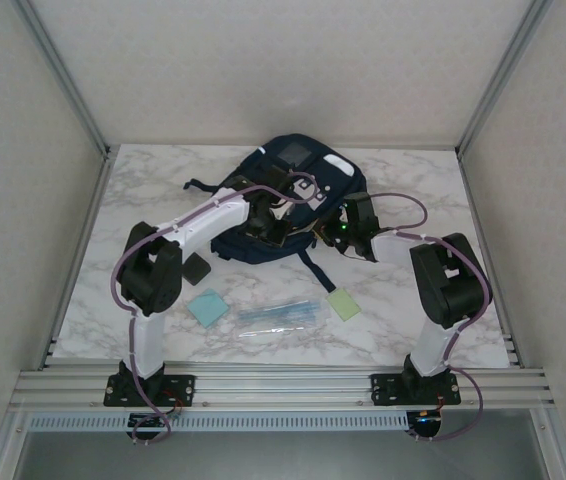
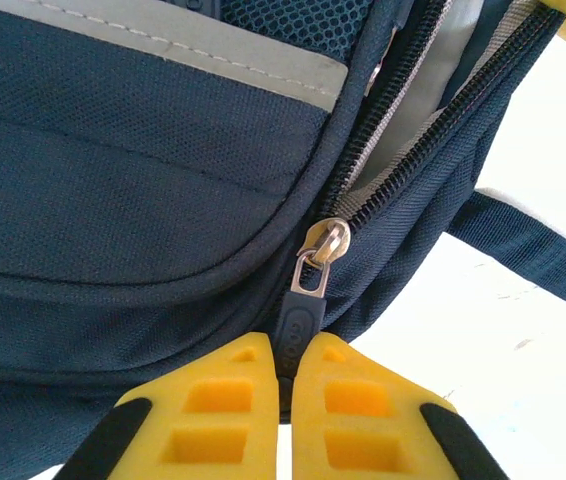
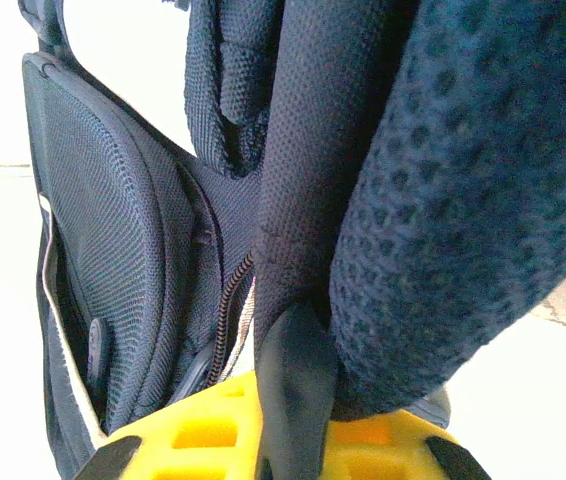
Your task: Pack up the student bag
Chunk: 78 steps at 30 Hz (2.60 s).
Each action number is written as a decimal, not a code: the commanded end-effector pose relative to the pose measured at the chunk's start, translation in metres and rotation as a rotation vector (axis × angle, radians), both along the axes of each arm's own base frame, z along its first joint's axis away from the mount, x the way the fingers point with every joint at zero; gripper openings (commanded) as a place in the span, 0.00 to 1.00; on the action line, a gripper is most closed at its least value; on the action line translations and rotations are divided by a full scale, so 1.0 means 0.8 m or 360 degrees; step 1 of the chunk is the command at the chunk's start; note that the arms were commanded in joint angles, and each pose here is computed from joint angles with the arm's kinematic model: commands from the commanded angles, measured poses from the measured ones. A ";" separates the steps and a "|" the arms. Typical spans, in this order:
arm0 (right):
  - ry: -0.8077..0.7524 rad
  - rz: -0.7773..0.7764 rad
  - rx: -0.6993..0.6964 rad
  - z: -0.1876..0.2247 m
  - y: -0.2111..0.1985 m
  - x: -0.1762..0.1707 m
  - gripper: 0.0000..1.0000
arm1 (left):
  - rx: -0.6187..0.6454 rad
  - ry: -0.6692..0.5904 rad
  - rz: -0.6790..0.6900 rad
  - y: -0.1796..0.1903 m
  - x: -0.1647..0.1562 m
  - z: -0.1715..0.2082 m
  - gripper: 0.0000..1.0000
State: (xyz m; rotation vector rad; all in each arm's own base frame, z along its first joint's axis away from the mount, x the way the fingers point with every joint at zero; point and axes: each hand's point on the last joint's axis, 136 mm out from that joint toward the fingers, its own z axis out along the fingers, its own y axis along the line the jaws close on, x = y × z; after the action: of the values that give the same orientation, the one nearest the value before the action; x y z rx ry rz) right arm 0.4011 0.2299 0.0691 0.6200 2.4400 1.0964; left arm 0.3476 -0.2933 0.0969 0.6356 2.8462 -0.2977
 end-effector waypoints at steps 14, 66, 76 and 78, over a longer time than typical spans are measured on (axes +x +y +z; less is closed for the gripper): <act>-0.0034 -0.0209 -0.0162 -0.008 -0.059 0.019 0.00 | 0.0044 0.0153 0.0436 0.017 0.011 -0.054 0.37; -0.0040 -0.0179 -0.0127 -0.002 -0.052 0.020 0.00 | -0.0280 0.0126 0.0194 -0.099 0.010 -0.023 0.40; -0.0025 -0.0176 -0.0131 -0.006 -0.051 0.022 0.00 | 0.0018 0.0132 -0.0031 -0.080 -0.032 -0.041 0.31; -0.0020 -0.0174 -0.0128 -0.007 -0.050 0.022 0.00 | 0.0028 0.0118 -0.0034 -0.082 -0.029 -0.043 0.28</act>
State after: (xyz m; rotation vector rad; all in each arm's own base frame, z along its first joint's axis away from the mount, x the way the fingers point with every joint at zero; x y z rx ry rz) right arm 0.4147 0.1905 0.0582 0.7205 2.4051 0.9616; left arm 0.3312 -0.3588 0.0654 0.5961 2.9066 -0.3670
